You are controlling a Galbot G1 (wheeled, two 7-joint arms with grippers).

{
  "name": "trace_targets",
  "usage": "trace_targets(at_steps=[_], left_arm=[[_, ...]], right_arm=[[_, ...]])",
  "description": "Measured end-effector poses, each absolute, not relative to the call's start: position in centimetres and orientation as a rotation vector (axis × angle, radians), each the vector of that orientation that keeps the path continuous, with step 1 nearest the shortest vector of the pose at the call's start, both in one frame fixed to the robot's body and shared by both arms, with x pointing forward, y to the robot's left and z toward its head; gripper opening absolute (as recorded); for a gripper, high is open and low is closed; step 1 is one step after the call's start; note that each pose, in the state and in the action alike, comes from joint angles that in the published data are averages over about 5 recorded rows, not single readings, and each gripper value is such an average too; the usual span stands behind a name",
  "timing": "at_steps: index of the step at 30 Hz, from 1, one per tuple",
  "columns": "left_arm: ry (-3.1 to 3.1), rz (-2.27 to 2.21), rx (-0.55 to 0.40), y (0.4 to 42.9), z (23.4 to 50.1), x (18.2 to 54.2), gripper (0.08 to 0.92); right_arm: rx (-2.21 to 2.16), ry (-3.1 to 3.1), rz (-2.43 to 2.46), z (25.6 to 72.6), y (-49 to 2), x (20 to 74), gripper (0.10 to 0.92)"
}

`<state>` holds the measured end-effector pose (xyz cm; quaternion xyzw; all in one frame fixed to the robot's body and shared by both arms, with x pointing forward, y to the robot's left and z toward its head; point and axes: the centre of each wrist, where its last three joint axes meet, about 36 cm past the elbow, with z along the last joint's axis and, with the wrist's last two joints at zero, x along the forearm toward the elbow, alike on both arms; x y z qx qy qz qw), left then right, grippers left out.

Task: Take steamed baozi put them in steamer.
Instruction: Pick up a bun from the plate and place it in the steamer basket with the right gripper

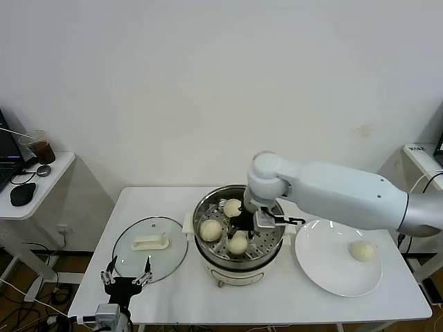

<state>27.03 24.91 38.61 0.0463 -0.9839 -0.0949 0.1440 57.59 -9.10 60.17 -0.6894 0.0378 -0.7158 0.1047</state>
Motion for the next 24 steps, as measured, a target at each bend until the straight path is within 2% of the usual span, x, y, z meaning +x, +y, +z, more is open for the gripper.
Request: trace_targets(at_steps=[15, 24], left_arm=[[-2.836, -0.273, 0.132, 24.9, 38.5, 27.1, 0.823], [-2.835, -0.272, 0.131, 24.9, 38.5, 27.1, 0.823]], right_arm=[[-2.053, 0.033, -2.082, 58.9, -8.8, 56.7, 0.538], [-2.036, 0.130, -2.104, 60.5, -9.8, 57.6, 0.775]])
